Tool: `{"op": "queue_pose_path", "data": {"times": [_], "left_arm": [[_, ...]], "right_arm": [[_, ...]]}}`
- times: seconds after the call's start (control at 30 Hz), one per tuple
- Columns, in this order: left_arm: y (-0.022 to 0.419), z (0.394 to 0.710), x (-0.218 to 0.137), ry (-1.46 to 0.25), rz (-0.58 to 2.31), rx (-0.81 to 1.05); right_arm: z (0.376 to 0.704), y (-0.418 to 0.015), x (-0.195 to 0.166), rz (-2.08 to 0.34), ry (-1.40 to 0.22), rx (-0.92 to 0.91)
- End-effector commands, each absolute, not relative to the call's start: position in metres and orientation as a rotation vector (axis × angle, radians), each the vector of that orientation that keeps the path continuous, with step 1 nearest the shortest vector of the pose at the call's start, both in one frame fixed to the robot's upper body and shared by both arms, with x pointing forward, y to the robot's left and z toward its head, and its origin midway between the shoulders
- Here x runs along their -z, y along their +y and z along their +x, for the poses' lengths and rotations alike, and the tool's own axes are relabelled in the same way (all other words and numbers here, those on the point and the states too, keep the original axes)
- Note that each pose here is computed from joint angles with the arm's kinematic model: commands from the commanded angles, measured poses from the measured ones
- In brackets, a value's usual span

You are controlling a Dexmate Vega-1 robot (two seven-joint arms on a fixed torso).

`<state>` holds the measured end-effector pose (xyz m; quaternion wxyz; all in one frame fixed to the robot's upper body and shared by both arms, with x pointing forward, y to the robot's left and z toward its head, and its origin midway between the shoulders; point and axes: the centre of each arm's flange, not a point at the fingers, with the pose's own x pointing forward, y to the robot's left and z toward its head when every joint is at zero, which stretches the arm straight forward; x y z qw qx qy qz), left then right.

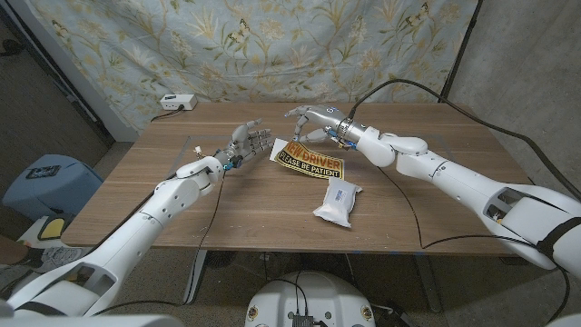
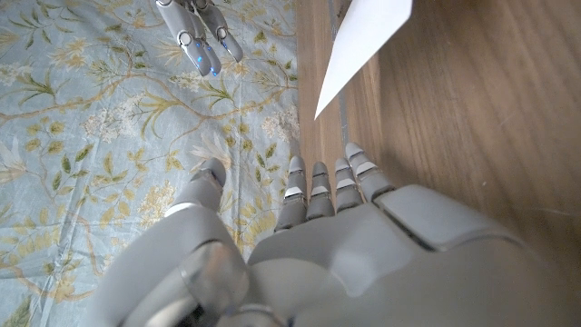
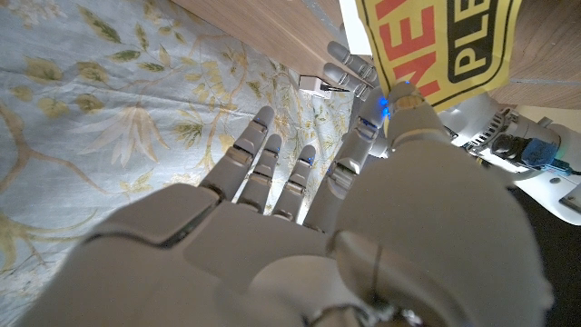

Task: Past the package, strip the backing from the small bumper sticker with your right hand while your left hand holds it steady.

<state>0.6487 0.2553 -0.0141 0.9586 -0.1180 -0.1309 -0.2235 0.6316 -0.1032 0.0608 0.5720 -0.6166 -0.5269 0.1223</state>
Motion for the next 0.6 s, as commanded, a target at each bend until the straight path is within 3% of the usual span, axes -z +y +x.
{"op": "queue_pose_path", "data": {"times": [0.03,0.6], "left_arm": [[0.2510,0.6477,0.0037,-0.187,-0.273,0.492],[0.2536,0.6478,-0.0004,-0.057,-0.342,0.488]], "right_arm": [[0.6310,-0.1034,-0.0668,-1.444,-1.247,-0.272],[0.6285,-0.1040,-0.0693,-1.445,-1.259,-0.266]]}}
